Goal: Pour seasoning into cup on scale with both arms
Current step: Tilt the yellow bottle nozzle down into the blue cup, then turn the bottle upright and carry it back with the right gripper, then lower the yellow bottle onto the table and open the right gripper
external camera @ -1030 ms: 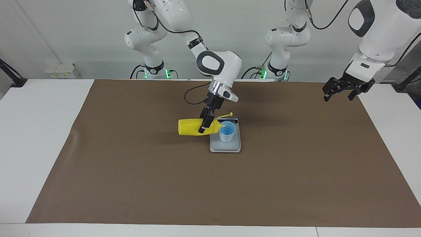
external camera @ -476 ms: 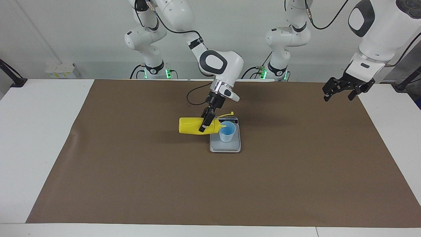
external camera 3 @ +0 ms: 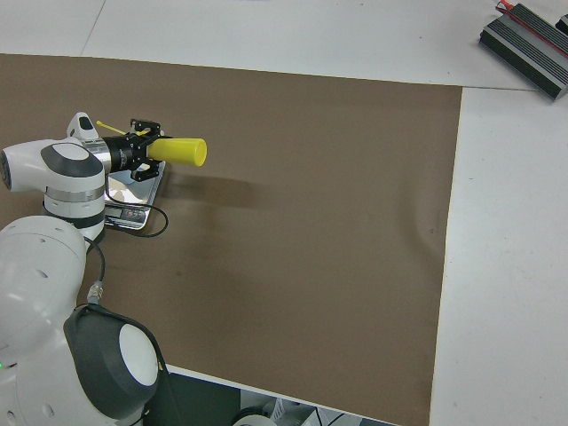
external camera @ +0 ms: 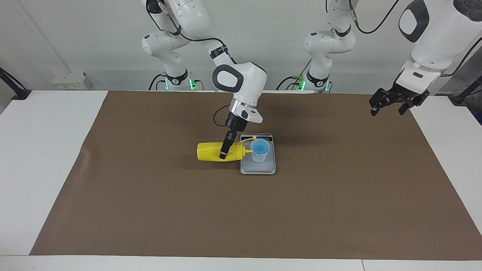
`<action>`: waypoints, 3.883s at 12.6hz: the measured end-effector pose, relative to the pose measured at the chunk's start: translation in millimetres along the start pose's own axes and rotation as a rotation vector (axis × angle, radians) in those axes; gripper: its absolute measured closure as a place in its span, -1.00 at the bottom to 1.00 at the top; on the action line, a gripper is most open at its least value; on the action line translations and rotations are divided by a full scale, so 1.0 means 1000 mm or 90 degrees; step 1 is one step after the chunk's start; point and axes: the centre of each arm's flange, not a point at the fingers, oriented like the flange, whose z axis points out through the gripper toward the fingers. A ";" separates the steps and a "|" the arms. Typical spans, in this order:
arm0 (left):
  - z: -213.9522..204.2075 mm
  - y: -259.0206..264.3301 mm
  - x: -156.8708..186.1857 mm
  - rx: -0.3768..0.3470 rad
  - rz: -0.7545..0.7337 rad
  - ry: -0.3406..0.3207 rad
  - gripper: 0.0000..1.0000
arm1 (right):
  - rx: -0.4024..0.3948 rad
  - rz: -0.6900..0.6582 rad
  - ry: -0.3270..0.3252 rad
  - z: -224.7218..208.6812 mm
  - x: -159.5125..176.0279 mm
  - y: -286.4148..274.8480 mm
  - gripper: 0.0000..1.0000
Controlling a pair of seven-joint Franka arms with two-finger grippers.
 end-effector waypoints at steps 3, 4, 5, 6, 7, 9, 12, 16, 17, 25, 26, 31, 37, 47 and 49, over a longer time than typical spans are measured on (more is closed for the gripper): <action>0.000 0.000 0.000 0.000 0.000 0.000 -1.00 | 0.056 0.071 0.041 0.004 -0.004 0.012 0.15; 0.000 0.000 0.000 0.000 0.000 0.000 -1.00 | 0.070 0.088 0.056 0.002 -0.003 0.013 0.15; 0.000 0.000 0.000 0.000 0.000 0.000 -1.00 | 0.080 0.097 0.072 -0.001 -0.003 0.011 0.15; 0.000 0.000 0.000 0.000 0.000 0.000 -1.00 | 0.084 0.099 0.088 -0.003 -0.003 0.006 0.15; 0.000 0.000 0.000 0.000 0.000 0.000 -1.00 | 0.089 0.100 0.105 -0.004 -0.008 0.001 0.15; 0.000 0.000 0.000 0.000 0.000 0.000 -1.00 | 0.096 0.108 0.144 0.001 -0.024 -0.007 0.15; 0.000 0.000 0.000 0.000 0.000 0.000 -1.00 | 0.094 0.125 0.170 -0.001 -0.046 -0.004 0.15; 0.000 0.000 0.000 0.000 0.000 0.000 -1.00 | 0.088 0.161 0.235 0.008 -0.071 0.005 0.15; 0.000 0.000 0.000 0.000 0.000 0.000 -1.00 | 0.089 0.173 0.238 0.013 -0.078 0.009 0.15; 0.000 0.000 0.000 0.000 0.000 0.000 -1.00 | 0.148 0.265 0.230 0.019 -0.089 0.030 0.15; 0.000 0.000 0.000 0.000 0.000 0.000 -1.00 | 0.168 0.263 0.223 0.019 -0.091 0.038 0.15; 0.000 0.000 0.000 0.000 0.000 0.000 -1.00 | 0.225 0.230 0.280 0.019 -0.119 0.080 0.15; 0.000 0.000 0.000 0.000 0.000 0.000 -1.00 | 0.265 0.200 0.363 0.063 -0.188 0.107 0.15; 0.000 0.000 0.000 0.000 0.000 0.000 -1.00 | 0.319 0.217 0.554 0.161 -0.374 0.110 0.15; 0.000 0.000 0.000 0.000 0.000 0.000 -1.00 | 0.329 0.227 0.564 0.169 -0.395 0.107 0.15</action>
